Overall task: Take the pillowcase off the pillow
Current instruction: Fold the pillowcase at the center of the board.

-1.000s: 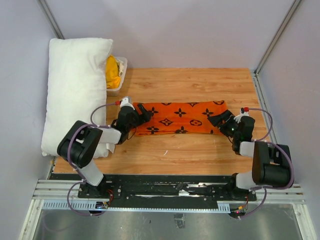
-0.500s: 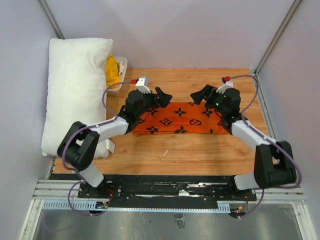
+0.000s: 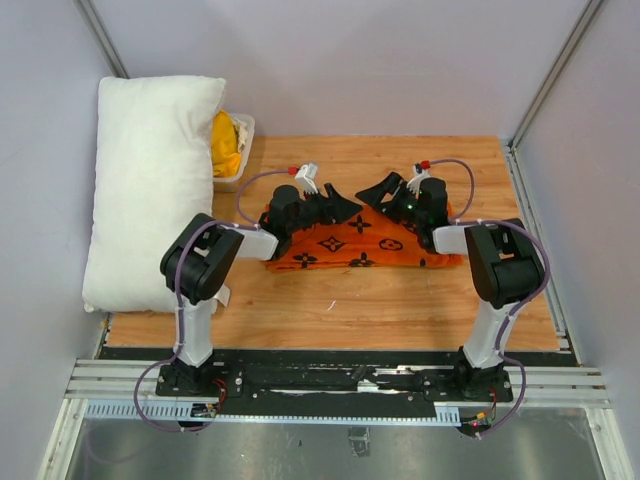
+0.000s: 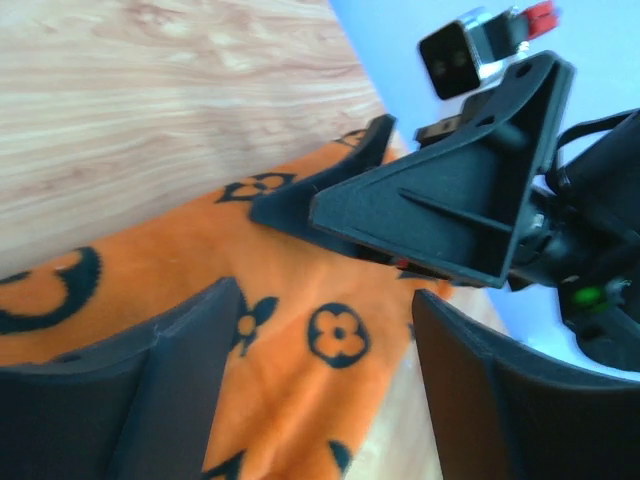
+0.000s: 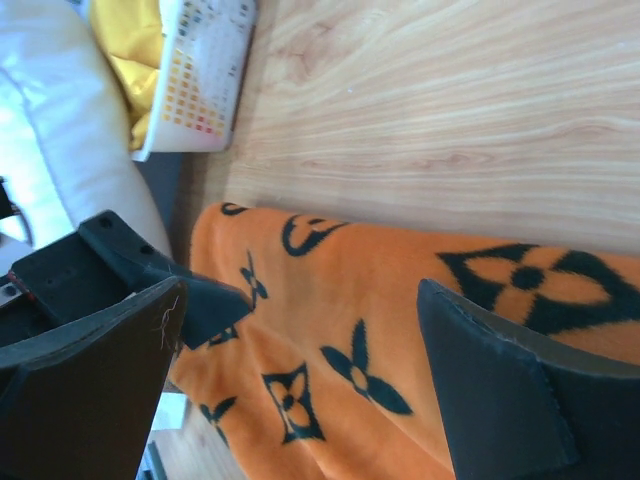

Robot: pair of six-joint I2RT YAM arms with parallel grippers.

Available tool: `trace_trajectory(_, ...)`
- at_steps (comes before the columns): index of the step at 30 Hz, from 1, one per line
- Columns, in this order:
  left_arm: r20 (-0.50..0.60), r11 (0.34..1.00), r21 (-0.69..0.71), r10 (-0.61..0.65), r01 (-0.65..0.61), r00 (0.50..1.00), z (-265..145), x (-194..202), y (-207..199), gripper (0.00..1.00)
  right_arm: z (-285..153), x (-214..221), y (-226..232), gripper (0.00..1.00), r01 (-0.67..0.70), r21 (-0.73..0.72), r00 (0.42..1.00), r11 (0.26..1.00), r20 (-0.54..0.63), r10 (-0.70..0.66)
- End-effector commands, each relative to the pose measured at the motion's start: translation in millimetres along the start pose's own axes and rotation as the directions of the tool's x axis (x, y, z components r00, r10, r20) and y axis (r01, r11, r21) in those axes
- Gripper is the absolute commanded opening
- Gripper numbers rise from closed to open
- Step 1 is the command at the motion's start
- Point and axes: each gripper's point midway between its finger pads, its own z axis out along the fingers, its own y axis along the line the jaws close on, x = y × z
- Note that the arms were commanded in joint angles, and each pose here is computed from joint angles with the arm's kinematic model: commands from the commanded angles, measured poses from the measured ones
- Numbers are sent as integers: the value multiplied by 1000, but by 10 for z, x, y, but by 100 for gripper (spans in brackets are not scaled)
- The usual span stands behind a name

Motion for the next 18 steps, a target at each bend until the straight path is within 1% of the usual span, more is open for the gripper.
trace_trajectory(1, 62, 981, 188, -67, 54, 996, -45, -252, -222, 50, 42, -150, 411, 100, -27, -179, 998, 983, 53, 37)
trace_trajectory(2, 71, 976, 202, -97, 81, 993, -83, -265, -186, 28, 40, -168, 440, 95, -33, -197, 997, 980, 61, 46)
trace_trajectory(3, 85, 970, 220, -120, 99, 989, -124, -308, -160, 18, 42, -185, 468, 90, -44, -212, 996, 976, 66, 59)
trace_trajectory(4, 90, 963, 241, -141, 116, 986, -149, -330, -156, 10, 37, -202, 512, 78, -54, -235, 995, 971, 73, 72)
trace_trajectory(5, 94, 956, 263, -156, 126, 983, -169, -351, -167, 2, 29, -216, 555, 58, -62, -259, 993, 964, 81, 86)
trace_trajectory(6, 96, 951, 277, -171, 139, 981, -179, -363, -178, 1, 21, -235, 594, 39, -74, -281, 991, 957, 90, 103)
trace_trajectory(8, 104, 945, 288, -191, 154, 976, -187, -391, -190, 0, 3, -258, 631, 7, -98, -305, 985, 947, 104, 136)
trace_trajectory(9, 115, 944, 283, -206, 167, 972, -187, -414, -176, 0, -5, -267, 631, 2, -112, -308, 981, 945, 118, 155)
trace_trajectory(12, 153, 937, 253, -283, 239, 947, -190, -471, -85, 0, 21, -240, 609, 1, -134, -297, 974, 945, 136, 181)
trace_trajectory(13, 161, 932, 220, -325, 287, 932, -179, -470, 6, 0, 31, -242, 607, 1, -150, -304, 971, 941, 135, 198)
trace_trajectory(15, 149, 913, 189, -389, 360, 909, -172, -449, 136, 0, 75, -214, 559, 1, -180, -314, 966, 932, 121, 228)
trace_trajectory(18, 117, 894, 175, -436, 413, 892, -204, -430, 257, 0, 152, -143, 441, 1, -232, -309, 963, 922, 63, 264)
